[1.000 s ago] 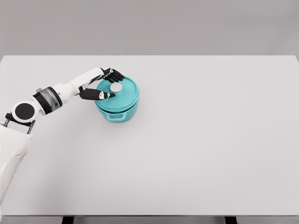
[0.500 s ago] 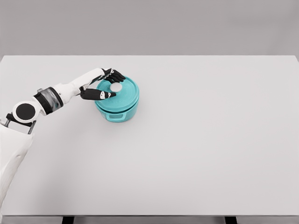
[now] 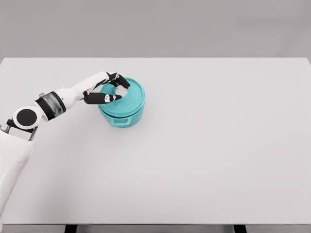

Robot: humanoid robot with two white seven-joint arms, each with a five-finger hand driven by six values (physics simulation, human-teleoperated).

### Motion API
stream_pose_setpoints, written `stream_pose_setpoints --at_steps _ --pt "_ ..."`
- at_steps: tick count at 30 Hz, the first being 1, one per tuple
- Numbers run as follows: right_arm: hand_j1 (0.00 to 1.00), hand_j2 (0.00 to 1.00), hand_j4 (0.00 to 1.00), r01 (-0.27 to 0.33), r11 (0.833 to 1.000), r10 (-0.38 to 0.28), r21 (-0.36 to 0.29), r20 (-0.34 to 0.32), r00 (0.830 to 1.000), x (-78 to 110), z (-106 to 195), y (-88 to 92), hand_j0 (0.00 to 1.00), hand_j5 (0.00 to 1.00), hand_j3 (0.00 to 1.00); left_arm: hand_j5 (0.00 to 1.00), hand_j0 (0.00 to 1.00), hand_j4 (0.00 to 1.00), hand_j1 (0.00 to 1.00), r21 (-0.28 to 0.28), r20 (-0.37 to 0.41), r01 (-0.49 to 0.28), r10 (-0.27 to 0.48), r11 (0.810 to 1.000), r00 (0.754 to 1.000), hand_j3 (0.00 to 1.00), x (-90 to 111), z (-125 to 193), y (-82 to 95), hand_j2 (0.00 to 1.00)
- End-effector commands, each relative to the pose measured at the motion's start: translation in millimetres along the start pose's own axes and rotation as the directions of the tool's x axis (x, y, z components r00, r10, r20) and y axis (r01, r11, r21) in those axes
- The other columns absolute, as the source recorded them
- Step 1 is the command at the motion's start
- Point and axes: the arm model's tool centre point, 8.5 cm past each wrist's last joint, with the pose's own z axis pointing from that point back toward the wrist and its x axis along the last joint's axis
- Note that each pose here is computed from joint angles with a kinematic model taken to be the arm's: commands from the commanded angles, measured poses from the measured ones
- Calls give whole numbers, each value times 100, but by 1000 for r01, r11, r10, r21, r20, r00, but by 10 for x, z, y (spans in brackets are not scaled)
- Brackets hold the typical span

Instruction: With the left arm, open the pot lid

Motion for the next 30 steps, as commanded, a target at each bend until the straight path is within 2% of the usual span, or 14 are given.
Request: stream_pose_setpoints --at_steps 1,30 --pt "100 100 100 0 1000 0 0 -1 1000 -1 0 0 100 100 100 55 55 55 55 1 4 -2 2 1000 1000 55 6 5 7 55" --pt "100 100 100 0 1000 0 0 -1 1000 -1 0 0 100 100 100 52 52 52 52 17 34 28 -29 999 999 52 171 23 107 52"
